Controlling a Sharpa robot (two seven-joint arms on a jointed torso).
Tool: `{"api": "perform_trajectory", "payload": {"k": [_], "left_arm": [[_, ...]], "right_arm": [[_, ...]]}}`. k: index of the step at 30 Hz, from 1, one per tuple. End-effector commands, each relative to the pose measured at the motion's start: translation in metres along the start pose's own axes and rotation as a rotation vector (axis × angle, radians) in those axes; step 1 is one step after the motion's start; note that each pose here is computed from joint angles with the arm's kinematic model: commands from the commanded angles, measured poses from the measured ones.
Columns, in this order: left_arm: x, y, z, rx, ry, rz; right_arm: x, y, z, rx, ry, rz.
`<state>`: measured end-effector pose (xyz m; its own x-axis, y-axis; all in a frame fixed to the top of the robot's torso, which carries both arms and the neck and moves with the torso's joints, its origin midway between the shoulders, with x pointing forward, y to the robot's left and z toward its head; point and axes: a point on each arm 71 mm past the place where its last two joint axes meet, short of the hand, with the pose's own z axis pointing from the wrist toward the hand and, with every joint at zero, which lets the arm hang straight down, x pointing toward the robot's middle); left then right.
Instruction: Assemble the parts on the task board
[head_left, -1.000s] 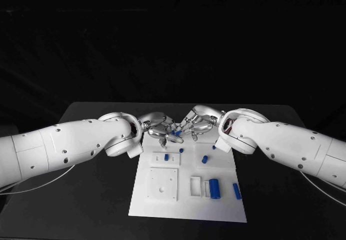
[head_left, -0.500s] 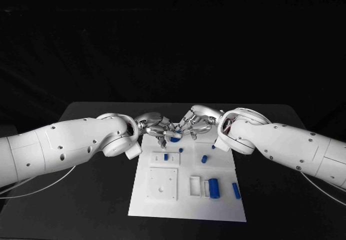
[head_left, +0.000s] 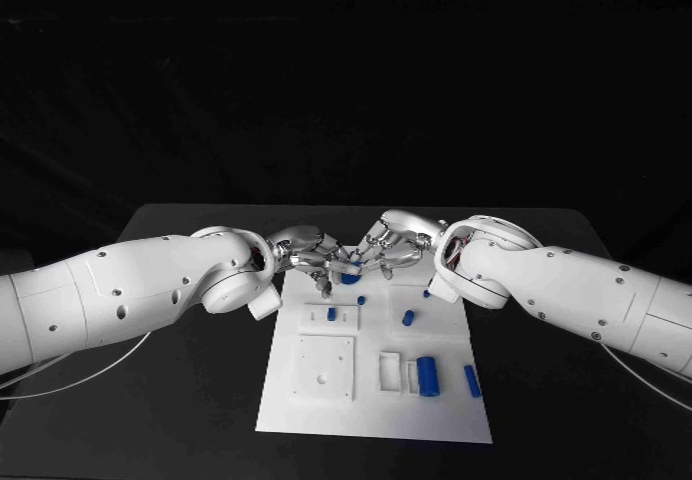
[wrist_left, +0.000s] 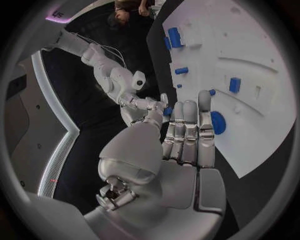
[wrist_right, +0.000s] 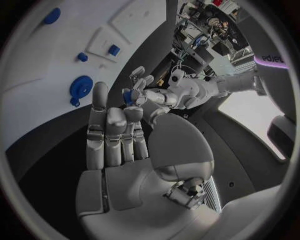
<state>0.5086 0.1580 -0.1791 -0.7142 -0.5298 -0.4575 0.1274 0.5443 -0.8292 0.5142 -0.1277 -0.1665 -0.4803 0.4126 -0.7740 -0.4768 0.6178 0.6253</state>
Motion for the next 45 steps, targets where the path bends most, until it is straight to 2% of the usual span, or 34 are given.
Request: {"api": "perform_trajectory", "payload": {"k": [1,25,45], "left_arm": [[0.0071,-0.0125,0.0018,0.08,0.063,-0.035],[0.009,-0.0127,0.0014,0.088,0.109,-0.101],[0.0084,-0.0131,0.0019,0.093,0.107,-0.139]], "right_arm": [[0.0043,-0.0021,0.0002,0.014,0.012,-0.011],[0.0046,-0.0026,0.0,0.015,0.015,0.003],[0.0055,-0.0023,0.0003,0.009,0.023,0.01]]}}
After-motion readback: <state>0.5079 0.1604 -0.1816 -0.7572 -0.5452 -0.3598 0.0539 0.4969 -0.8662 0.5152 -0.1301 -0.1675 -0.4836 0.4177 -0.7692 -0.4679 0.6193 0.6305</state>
